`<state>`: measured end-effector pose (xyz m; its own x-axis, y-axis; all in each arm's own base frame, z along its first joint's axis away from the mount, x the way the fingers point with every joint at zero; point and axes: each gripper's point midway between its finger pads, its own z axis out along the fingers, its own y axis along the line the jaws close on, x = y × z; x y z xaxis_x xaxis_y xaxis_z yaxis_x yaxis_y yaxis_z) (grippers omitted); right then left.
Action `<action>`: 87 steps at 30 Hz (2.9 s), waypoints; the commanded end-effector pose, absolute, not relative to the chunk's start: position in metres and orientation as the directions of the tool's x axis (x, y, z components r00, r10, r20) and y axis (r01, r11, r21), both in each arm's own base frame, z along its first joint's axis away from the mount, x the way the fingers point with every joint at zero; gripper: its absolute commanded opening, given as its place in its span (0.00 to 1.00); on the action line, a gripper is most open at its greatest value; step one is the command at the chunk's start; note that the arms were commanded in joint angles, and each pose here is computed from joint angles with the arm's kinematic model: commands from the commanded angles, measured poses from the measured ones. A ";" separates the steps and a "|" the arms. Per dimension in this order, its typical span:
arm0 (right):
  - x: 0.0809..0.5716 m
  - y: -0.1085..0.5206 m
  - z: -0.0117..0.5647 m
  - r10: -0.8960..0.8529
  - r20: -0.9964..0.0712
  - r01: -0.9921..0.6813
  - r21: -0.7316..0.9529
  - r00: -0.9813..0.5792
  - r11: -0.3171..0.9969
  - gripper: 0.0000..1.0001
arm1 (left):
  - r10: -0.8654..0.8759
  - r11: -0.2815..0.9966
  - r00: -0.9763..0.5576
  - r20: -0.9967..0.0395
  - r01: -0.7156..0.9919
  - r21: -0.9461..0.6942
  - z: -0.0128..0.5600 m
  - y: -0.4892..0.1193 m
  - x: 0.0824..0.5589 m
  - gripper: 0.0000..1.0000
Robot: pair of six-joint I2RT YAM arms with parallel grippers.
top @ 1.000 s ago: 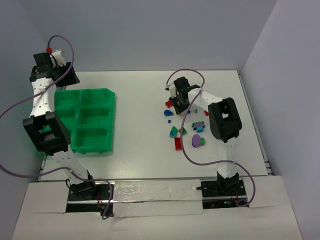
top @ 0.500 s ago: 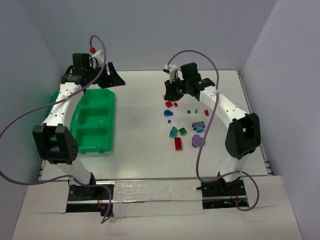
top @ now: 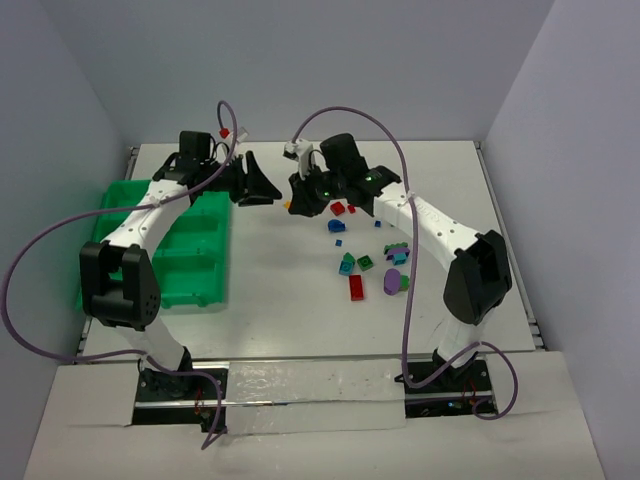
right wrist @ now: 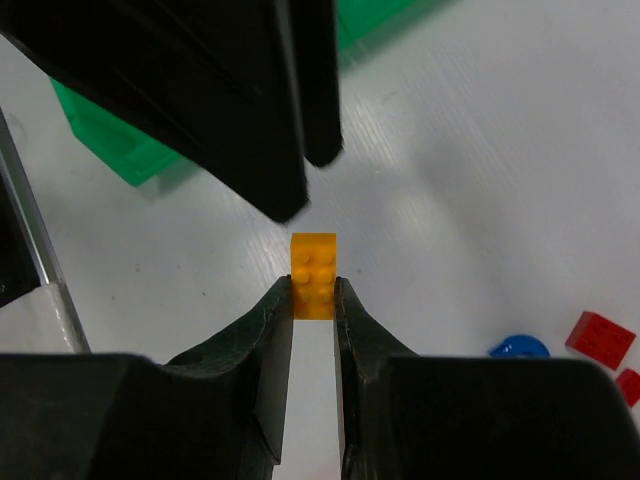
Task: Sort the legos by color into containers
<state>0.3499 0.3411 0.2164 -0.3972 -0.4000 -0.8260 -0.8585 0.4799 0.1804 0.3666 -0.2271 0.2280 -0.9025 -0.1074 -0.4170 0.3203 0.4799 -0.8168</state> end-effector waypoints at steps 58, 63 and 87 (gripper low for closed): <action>0.489 0.188 0.124 -0.285 -0.667 -0.381 -0.002 -0.689 0.924 0.97 | -0.129 0.946 -0.673 -0.729 -0.304 0.114 0.167 0.172 0.490 0.19; 0.499 0.186 0.109 -0.335 -0.644 -0.431 -0.009 -0.688 0.902 0.91 | -0.145 0.951 -0.698 -0.701 -0.294 0.096 0.148 0.170 0.495 0.34; 0.536 0.176 0.071 -0.561 -0.583 -0.639 -0.090 -0.588 0.764 0.62 | -0.229 0.972 -0.653 -0.722 -0.113 -0.206 0.196 0.103 0.498 0.85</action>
<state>0.5249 0.1778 0.0649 -0.6220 -0.5381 -0.5689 -0.6100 0.7884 -0.0788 0.4940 0.1208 0.1364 -0.7320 -0.2040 -0.6501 -0.1695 0.9787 -0.1163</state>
